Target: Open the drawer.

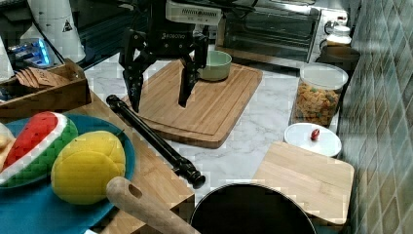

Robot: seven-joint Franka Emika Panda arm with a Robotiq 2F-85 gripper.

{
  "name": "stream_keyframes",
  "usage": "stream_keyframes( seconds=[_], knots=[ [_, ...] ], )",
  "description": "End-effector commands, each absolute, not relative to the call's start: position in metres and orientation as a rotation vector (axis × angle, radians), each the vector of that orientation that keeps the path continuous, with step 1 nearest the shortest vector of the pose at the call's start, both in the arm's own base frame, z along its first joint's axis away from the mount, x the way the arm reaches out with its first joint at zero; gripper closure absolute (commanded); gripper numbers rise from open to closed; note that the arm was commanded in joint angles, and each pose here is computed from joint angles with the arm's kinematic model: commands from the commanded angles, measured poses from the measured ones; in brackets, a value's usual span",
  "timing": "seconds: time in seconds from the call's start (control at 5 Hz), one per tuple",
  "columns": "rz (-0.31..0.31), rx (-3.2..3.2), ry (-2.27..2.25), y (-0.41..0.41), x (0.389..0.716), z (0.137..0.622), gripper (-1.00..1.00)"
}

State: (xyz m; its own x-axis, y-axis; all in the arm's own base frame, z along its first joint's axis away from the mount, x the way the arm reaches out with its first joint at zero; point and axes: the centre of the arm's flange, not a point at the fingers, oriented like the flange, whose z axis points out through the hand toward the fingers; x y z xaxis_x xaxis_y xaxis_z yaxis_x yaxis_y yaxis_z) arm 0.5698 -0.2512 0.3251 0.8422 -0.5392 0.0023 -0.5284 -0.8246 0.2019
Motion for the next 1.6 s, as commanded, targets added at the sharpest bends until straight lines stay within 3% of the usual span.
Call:
stream_keyframes(
  seconds=[0.2,0.6,1.0,1.2,1.6],
  knots=[
    [0.066,2.789,-0.804,-0.27,0.573,0.299,-1.0],
    [-0.135,2.755,-0.847,-0.271,0.576,0.274,-1.0],
    [-0.085,2.799,-0.828,-0.272,0.578,0.26,-1.0],
    [-0.123,2.777,-0.851,-0.257,0.584,0.277,-1.0],
    [-0.114,2.842,-0.881,-0.226,0.617,0.288,-1.0]
  ],
)
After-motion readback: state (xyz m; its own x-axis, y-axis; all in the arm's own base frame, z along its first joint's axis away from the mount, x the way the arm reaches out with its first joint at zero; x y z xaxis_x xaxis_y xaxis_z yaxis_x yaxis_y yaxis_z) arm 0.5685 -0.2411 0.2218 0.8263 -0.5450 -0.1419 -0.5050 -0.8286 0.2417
